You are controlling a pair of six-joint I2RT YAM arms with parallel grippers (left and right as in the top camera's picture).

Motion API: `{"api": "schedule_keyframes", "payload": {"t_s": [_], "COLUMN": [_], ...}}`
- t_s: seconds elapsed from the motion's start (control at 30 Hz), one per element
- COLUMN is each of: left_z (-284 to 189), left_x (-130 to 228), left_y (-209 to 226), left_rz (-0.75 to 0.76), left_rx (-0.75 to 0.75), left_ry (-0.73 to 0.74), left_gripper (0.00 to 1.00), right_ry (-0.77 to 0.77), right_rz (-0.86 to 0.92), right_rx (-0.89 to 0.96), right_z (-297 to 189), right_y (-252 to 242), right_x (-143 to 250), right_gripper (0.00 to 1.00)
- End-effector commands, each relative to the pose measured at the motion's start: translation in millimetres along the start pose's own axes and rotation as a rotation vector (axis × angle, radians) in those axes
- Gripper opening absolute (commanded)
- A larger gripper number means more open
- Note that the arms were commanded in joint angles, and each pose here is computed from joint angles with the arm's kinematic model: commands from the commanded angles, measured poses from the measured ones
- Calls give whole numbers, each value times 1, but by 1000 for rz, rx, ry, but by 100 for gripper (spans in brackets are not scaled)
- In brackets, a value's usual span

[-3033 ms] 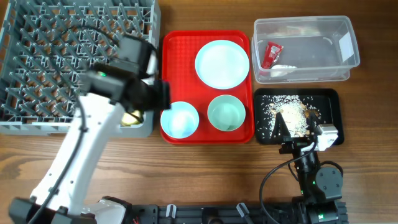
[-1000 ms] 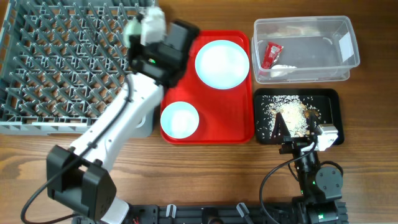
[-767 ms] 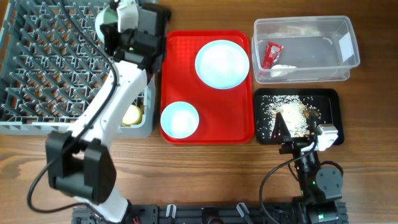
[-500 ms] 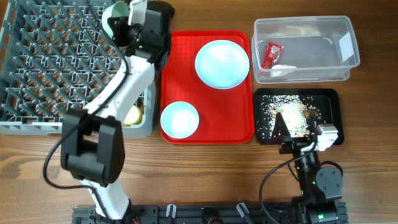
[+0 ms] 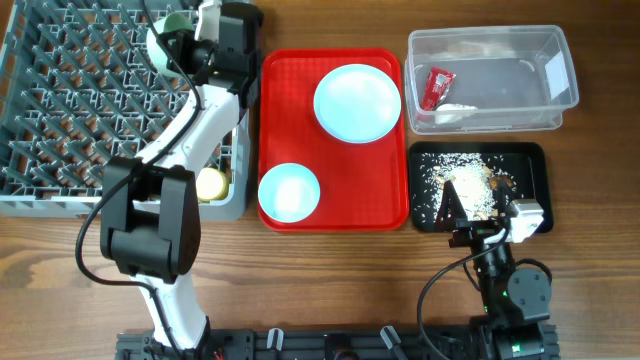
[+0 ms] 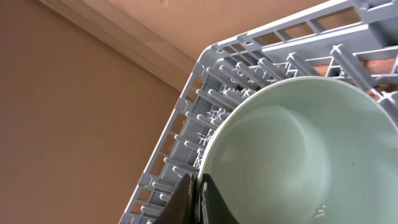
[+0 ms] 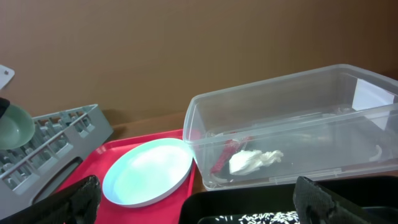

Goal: Sort waste into correct bins and load items into the dishwasher rack
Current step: 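Carry the green bowl to the rack and set it upright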

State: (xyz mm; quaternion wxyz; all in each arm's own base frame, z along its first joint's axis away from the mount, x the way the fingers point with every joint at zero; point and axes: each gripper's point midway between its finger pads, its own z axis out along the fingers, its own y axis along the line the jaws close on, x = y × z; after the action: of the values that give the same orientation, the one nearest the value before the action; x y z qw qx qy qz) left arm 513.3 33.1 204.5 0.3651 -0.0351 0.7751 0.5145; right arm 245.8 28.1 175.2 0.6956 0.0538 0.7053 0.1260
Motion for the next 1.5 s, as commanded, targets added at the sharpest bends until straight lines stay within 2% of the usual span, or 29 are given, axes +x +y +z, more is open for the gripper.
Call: {"api": "schedule_keyframes", "payload": {"t_s": [0.0, 0.37, 0.4, 0.47, 0.73, 1.2, 1.47], "left_z": [-9, -14, -20, -26, -28, -26, -15], "left_x": [-8, 4, 1, -6, -26, -23, -11], "left_y": [-7, -36, -34, -28, -3, -6, -25], "left_rz": [3, 88, 81, 77, 87, 140, 193], "left_rx": [18, 33, 17, -27, -125, -126, -114], "left_ry": [-24, -13, -22, -34, -52, -41, -26], "left_gripper": [4, 8, 9, 4, 4, 4, 4], "right_ry": [-20, -21, -21, -21, -21, -21, -21], "right_rz": [-16, -16, -16, -16, -16, -16, -16], "right_rx": [20, 20, 20, 20, 20, 20, 20], "right_z": [-1, -1, -1, -1, -1, -1, -1], "right_y": [-4, -4, -4, -4, -4, -4, -4], "right_x": [-4, -4, -4, -4, -4, -4, -4], "right_gripper": [100, 100, 100, 100, 100, 100, 100]}}
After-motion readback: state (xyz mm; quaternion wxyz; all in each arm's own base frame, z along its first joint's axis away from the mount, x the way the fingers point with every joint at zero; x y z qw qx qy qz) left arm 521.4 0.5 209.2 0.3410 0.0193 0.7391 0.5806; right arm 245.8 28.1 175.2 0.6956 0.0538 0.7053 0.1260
